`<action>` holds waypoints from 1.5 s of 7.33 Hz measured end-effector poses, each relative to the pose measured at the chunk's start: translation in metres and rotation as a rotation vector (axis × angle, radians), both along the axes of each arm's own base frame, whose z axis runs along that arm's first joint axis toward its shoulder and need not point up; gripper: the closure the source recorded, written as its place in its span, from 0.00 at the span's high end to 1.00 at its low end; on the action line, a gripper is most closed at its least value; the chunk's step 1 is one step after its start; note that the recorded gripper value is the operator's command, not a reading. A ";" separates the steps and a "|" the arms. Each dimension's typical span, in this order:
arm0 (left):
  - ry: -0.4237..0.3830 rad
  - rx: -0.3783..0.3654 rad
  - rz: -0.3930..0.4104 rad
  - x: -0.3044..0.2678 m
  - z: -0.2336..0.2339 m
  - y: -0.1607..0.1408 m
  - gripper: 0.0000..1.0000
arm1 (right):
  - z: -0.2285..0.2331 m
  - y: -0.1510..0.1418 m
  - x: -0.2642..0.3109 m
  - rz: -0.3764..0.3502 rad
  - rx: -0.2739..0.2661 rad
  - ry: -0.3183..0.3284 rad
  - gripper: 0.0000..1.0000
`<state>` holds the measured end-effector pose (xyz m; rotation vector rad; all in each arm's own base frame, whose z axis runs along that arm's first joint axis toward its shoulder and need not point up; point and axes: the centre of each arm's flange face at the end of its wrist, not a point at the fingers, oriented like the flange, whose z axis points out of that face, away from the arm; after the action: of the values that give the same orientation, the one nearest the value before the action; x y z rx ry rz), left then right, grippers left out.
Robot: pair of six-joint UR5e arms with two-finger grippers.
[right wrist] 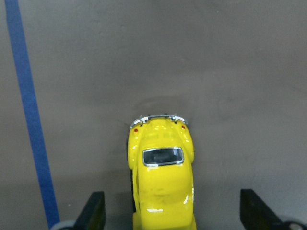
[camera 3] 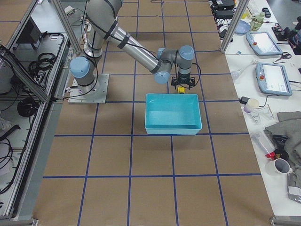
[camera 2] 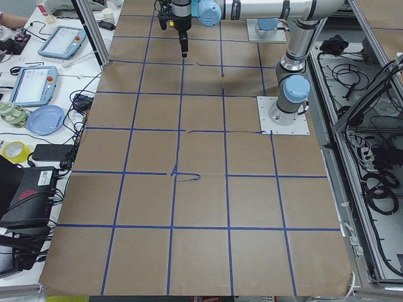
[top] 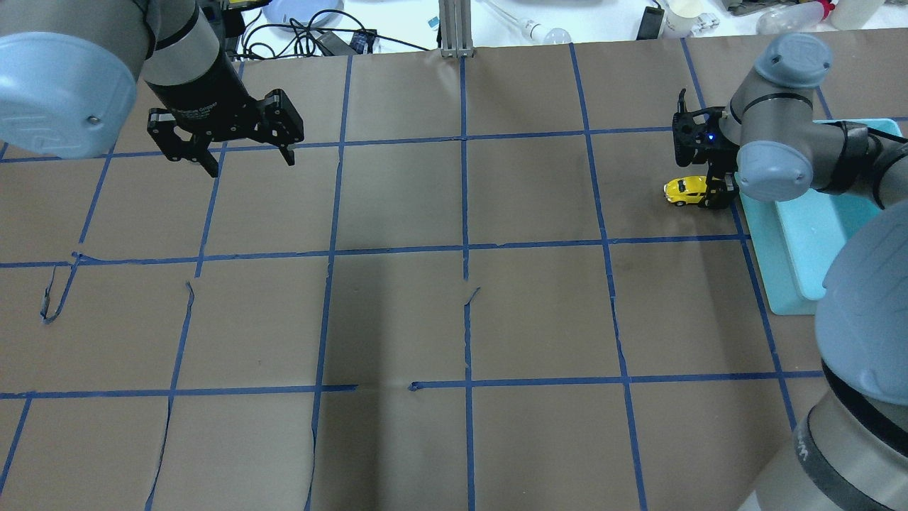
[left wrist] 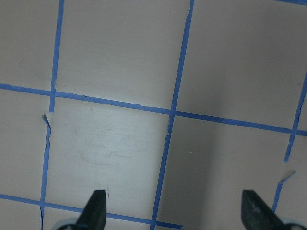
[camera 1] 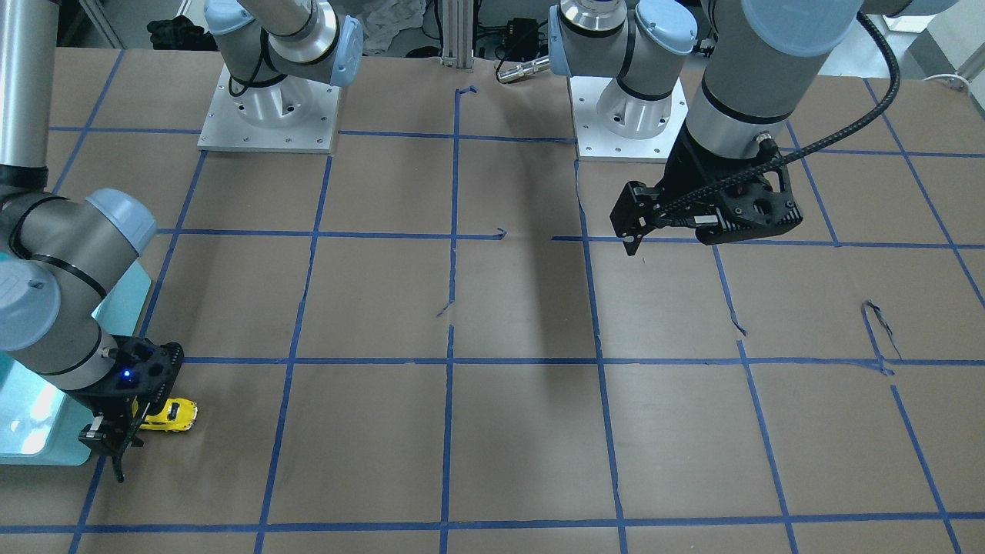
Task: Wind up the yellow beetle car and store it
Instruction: 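Close the right gripper on the car and lift it, then carry the car with the right gripper over the light-blue tray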
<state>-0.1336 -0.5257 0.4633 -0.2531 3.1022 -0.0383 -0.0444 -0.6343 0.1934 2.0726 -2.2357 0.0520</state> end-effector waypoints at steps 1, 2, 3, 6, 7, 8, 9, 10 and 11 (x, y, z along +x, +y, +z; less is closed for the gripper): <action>0.000 -0.002 -0.001 0.000 0.000 0.000 1.00 | 0.000 0.001 0.000 0.003 0.003 0.000 0.00; 0.000 -0.003 -0.004 0.000 0.001 0.000 1.00 | 0.005 0.002 0.001 0.007 0.001 0.001 0.00; 0.000 -0.004 -0.006 0.000 0.001 0.000 1.00 | 0.012 0.002 0.004 0.012 -0.008 0.002 0.00; -0.002 -0.013 -0.018 0.000 0.002 -0.001 1.00 | 0.067 0.002 0.013 0.025 -0.035 -0.008 0.00; -0.003 -0.016 -0.028 0.000 0.002 -0.001 1.00 | 0.102 0.001 0.012 0.024 -0.034 -0.009 0.00; -0.003 -0.017 -0.033 0.000 0.002 -0.001 1.00 | 0.133 0.003 0.007 0.016 -0.042 -0.006 0.00; -0.003 -0.018 -0.036 0.000 0.003 -0.001 1.00 | 0.158 0.009 -0.005 -0.003 -0.050 0.000 0.00; -0.003 -0.018 -0.037 0.000 0.003 -0.001 1.00 | 0.173 0.019 -0.030 -0.034 -0.045 0.005 0.00; -0.003 -0.018 -0.039 0.000 0.003 -0.001 1.00 | 0.176 0.029 -0.067 -0.058 -0.030 0.009 0.00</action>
<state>-0.1334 -0.5266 0.4665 -0.1927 3.1049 -0.0681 -0.1118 -0.6048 0.3690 1.9875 -2.2739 0.0718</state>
